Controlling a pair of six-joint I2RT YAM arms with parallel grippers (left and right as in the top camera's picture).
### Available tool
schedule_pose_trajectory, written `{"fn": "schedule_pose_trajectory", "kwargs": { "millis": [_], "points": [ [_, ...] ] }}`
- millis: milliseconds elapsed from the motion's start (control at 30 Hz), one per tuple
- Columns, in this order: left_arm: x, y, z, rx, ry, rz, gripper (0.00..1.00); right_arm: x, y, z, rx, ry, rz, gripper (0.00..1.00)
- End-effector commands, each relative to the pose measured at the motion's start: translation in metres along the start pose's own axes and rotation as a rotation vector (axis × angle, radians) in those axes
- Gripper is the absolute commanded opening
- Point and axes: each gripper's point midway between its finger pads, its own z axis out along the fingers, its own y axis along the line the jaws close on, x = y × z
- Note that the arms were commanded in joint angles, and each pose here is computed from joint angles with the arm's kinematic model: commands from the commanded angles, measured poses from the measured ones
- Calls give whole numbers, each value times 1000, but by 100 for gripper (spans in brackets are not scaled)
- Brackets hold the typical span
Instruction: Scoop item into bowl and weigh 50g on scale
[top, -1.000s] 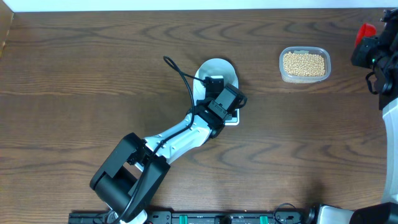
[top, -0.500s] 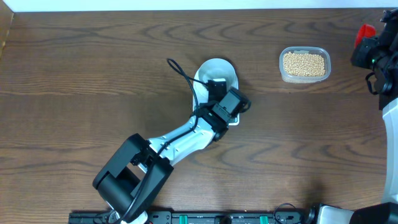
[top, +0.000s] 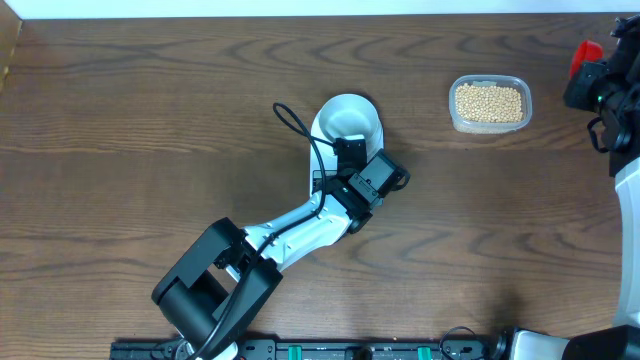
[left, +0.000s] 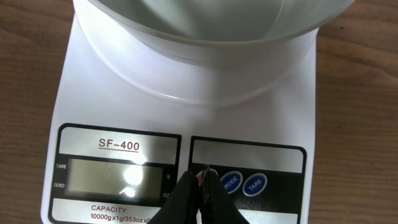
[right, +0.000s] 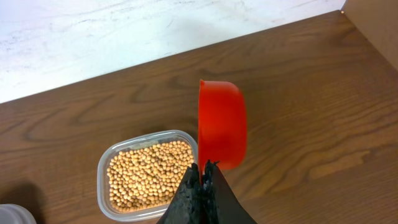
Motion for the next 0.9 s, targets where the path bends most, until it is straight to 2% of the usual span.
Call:
{"fn": "schedule_pose_trajectory", "kwargs": {
  "millis": [0,867],
  "points": [
    [7,9,10,-48,5,-5,7,-7,0,-3,-4,-15,-12,1],
    [12,9,18,-54,10,6,7,-4,0,-3,-4,-6,-11,1]
  ]
}}
